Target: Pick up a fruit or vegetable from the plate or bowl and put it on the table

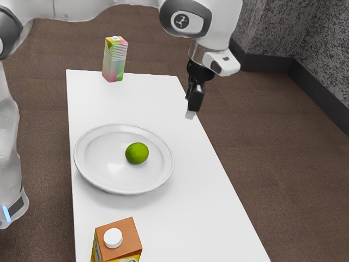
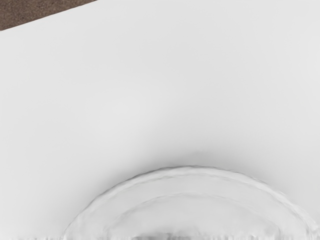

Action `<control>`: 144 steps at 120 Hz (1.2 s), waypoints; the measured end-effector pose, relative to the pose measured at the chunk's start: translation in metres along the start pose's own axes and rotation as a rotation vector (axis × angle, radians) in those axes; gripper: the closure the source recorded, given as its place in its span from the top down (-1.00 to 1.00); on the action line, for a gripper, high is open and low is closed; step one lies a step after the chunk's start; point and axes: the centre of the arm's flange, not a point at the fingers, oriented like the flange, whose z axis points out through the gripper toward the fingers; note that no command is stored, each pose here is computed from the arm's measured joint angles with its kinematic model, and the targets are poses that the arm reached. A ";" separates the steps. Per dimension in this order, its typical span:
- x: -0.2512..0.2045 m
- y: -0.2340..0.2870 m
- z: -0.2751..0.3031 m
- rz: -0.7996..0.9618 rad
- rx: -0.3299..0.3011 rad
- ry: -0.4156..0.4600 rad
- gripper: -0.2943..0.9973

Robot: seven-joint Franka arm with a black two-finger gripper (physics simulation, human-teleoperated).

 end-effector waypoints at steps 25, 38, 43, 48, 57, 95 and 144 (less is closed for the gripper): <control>-0.007 0.041 0.069 0.062 -0.020 -0.069 0.54; -0.014 0.046 0.072 0.067 -0.017 -0.053 0.54; -0.021 0.053 0.069 0.075 -0.011 -0.039 0.54; -0.024 0.059 0.066 0.086 -0.007 -0.028 0.54; -0.031 0.079 0.058 0.118 0.005 -0.005 0.54; -0.072 0.071 0.090 0.090 0.028 -0.008 0.54; -0.090 0.034 0.141 0.021 0.030 0.016 0.54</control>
